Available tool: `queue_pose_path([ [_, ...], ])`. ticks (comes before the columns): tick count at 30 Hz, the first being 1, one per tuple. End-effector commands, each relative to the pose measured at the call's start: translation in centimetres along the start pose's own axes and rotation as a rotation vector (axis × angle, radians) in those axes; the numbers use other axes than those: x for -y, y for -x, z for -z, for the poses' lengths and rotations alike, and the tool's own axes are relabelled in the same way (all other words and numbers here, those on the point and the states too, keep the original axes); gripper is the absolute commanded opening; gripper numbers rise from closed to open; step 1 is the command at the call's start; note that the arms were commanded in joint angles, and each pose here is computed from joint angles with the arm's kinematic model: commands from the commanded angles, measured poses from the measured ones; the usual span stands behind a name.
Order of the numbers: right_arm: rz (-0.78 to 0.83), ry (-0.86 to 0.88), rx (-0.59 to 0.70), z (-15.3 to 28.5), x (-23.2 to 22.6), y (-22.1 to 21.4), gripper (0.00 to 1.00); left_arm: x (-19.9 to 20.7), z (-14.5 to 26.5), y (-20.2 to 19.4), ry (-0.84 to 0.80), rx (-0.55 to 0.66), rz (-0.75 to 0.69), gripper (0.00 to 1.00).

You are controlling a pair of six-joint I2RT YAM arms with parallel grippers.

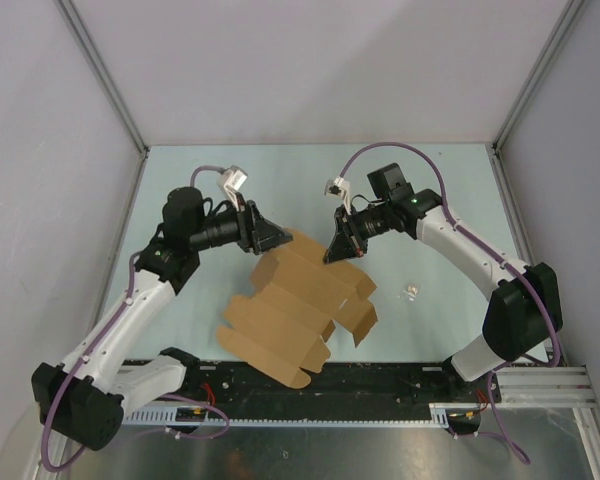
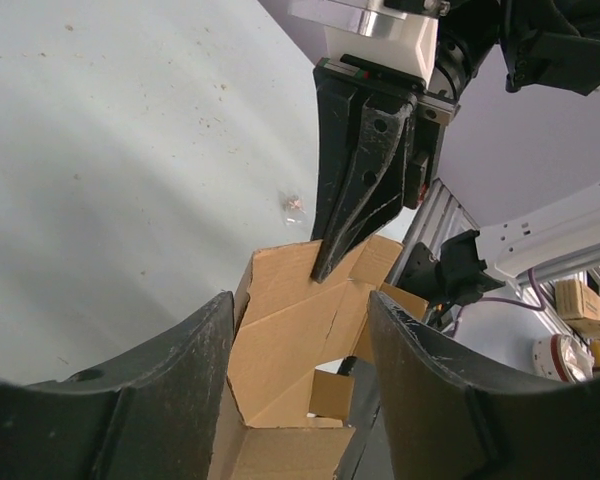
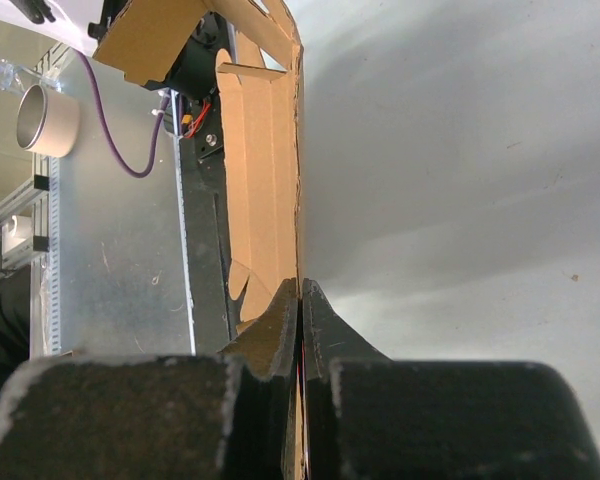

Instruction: Fold the paper box

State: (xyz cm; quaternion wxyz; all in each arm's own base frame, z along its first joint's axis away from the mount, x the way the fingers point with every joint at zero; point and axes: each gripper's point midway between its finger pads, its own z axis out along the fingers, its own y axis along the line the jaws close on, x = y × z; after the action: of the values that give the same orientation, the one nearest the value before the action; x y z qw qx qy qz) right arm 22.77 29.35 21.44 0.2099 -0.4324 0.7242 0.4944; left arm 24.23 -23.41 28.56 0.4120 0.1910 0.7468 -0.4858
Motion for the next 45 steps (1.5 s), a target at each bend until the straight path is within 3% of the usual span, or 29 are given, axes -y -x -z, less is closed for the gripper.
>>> queue_pose_path([
  [1,0.009,-0.001,0.021,0.5,-0.6,0.6,0.00,1.4,0.0,-0.3,-0.073,-0.017,-0.030,0.61],
  [17,0.004,-0.013,0.022,0.4,-0.1,0.7,0.00,3.1,0.2,-3.0,-0.140,-0.073,-0.013,0.58],
  [45,0.015,0.089,0.064,1.1,-2.3,1.6,0.00,4.1,-0.8,-1.9,-0.167,-0.093,-0.041,0.58],
])
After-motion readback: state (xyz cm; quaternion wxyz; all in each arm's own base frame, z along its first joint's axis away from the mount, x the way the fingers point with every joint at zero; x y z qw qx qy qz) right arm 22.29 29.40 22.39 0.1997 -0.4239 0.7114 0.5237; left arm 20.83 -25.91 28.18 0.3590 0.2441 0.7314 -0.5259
